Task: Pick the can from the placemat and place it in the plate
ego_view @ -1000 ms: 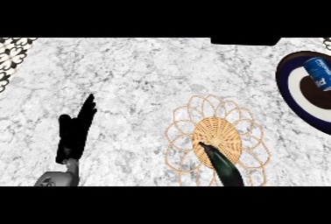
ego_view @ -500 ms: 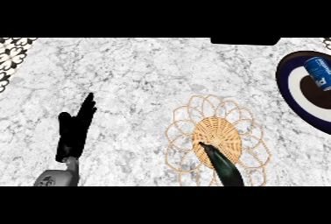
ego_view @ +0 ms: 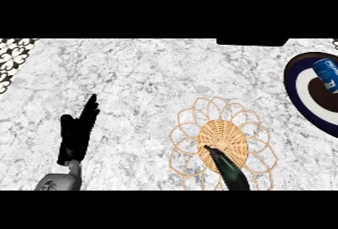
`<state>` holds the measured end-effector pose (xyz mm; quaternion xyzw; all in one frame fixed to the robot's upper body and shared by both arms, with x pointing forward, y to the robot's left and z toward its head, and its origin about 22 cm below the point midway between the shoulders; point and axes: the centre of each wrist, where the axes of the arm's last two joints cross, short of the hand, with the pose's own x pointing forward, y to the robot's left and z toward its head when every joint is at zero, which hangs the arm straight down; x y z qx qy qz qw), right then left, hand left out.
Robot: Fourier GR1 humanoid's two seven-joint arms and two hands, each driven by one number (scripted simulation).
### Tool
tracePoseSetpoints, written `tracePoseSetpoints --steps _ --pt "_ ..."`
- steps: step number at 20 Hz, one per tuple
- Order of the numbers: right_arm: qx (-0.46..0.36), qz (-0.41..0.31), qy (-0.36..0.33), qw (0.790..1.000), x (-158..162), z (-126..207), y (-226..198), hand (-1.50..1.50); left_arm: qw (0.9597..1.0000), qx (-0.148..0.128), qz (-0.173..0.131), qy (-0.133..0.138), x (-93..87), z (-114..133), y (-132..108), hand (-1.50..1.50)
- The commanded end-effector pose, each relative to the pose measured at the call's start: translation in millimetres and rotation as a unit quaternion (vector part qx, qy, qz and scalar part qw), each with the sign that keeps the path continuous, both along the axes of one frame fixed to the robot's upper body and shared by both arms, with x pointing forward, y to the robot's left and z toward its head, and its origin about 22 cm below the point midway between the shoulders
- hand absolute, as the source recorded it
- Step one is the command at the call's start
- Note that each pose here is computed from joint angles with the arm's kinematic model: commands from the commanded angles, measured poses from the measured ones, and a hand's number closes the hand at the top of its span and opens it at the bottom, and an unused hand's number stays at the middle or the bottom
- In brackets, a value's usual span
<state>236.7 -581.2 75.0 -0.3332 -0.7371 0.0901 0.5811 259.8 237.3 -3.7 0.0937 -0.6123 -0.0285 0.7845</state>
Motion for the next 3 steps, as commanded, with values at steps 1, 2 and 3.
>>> tracePoseSetpoints --steps 1,2,3 --pt "-0.007 0.007 0.0 1.0 -7 10 -8 -1.5 1.0 0.001 -0.004 0.0 3.9 8 4 0.0" --pt "-0.011 -0.01 -0.001 1.0 -9 2 -6 -1.5 0.9999 -0.007 -0.01 0.002 3.7 3 2 0.0" --pt "-0.017 -0.012 -0.002 1.0 -8 6 -7 -1.5 1.0 0.0 -0.004 0.0 0.2 -5 -4 0.0"
